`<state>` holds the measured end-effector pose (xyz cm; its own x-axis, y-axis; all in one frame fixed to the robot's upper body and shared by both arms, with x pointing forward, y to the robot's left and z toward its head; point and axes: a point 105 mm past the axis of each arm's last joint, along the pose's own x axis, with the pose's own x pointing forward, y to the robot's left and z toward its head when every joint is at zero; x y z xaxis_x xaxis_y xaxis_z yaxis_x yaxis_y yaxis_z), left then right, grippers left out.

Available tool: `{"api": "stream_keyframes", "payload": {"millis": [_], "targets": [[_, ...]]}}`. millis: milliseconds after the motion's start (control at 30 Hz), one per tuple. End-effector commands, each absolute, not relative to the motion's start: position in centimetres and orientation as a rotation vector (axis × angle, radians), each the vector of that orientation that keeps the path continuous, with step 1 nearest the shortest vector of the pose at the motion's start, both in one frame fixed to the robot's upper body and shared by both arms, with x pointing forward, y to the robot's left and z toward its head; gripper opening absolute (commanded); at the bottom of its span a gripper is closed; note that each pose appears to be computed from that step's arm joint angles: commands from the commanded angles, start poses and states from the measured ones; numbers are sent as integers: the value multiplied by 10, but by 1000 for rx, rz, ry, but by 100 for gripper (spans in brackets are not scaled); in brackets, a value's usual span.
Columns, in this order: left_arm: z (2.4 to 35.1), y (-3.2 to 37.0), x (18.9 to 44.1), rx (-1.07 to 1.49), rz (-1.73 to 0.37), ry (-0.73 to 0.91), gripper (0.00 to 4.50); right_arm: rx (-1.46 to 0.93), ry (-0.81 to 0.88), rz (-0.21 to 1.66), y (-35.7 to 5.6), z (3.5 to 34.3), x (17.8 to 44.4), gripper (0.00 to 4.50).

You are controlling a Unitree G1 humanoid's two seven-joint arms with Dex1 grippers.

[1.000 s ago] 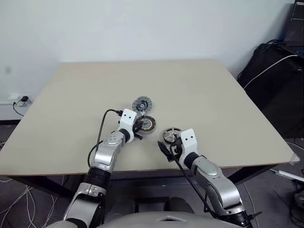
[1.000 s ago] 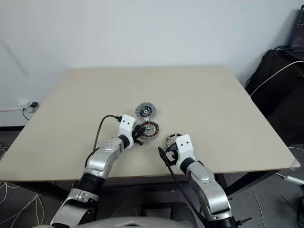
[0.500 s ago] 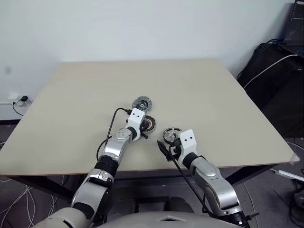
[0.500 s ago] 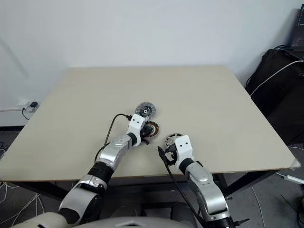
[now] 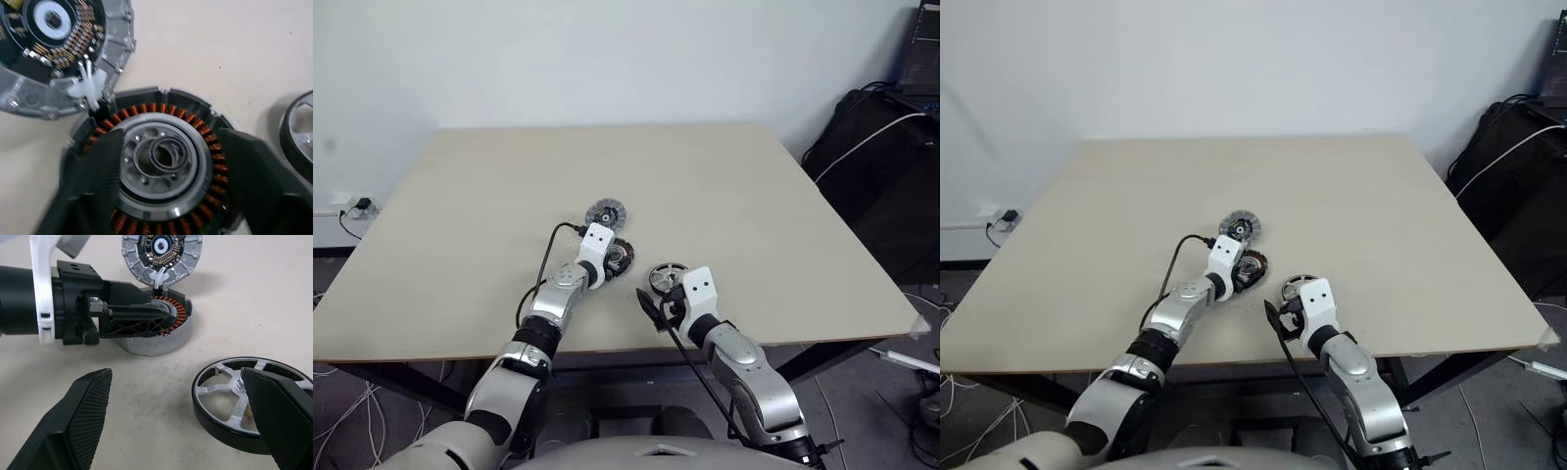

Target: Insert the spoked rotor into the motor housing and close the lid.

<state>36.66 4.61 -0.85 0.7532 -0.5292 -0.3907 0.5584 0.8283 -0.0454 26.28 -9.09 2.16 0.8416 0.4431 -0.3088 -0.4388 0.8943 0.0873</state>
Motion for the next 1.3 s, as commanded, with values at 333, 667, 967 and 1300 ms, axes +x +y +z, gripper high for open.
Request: {"api": "stream_keyframes", "payload": {"millis": [333, 667, 967, 1300], "targets": [[41, 62, 337, -23, -577, 192, 230, 38, 278, 490, -85, 37, 271, 450], [26, 102, 293, 36, -450, 167, 0, -2, 359, 481, -78, 32, 290, 226], [24, 102, 264, 2, -441, 141, 0, -64, 405, 535, -45, 36, 319, 2], [19, 101, 253, -8, -428, 155, 0, -115, 456, 541, -22, 34, 345, 2]]}}
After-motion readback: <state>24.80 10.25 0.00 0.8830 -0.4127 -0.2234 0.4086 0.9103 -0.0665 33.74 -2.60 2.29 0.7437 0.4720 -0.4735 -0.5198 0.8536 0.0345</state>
